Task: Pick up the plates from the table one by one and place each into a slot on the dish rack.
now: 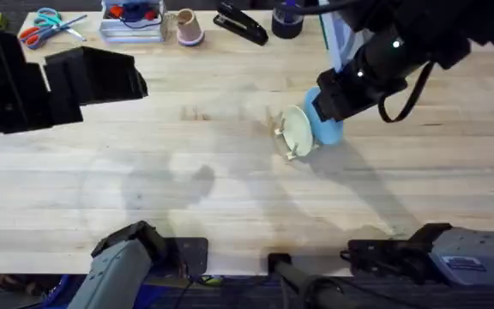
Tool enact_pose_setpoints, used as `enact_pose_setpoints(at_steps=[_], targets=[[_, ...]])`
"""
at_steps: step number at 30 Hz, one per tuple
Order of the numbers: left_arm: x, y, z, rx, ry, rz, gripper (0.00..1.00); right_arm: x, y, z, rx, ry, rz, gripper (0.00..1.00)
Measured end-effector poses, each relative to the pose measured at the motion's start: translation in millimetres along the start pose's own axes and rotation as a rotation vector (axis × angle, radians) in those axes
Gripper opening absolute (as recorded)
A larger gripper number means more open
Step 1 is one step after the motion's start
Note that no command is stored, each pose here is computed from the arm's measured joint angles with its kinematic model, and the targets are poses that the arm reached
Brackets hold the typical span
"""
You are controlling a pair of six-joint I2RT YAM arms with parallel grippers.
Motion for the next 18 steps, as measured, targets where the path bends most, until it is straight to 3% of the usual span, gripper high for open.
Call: enact_pose_setpoints(at_steps=[18], targets=[[0.0, 0, 0.0, 0.0, 0.0, 0.0, 0.994, 1, -13, 2, 0.0, -0.002, 0.002, 0.029]])
Point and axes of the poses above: each hand's point on the last joint's axis, 136 mm out from that joint toward the fingers, its own y axis back along the fingers, its own z axis along the line the jaws close on, x = y × z, the point moved 10 cm from there along y, back along the fingers, and after that the axes turned 13 degrees about y, right-handed, at the moved point
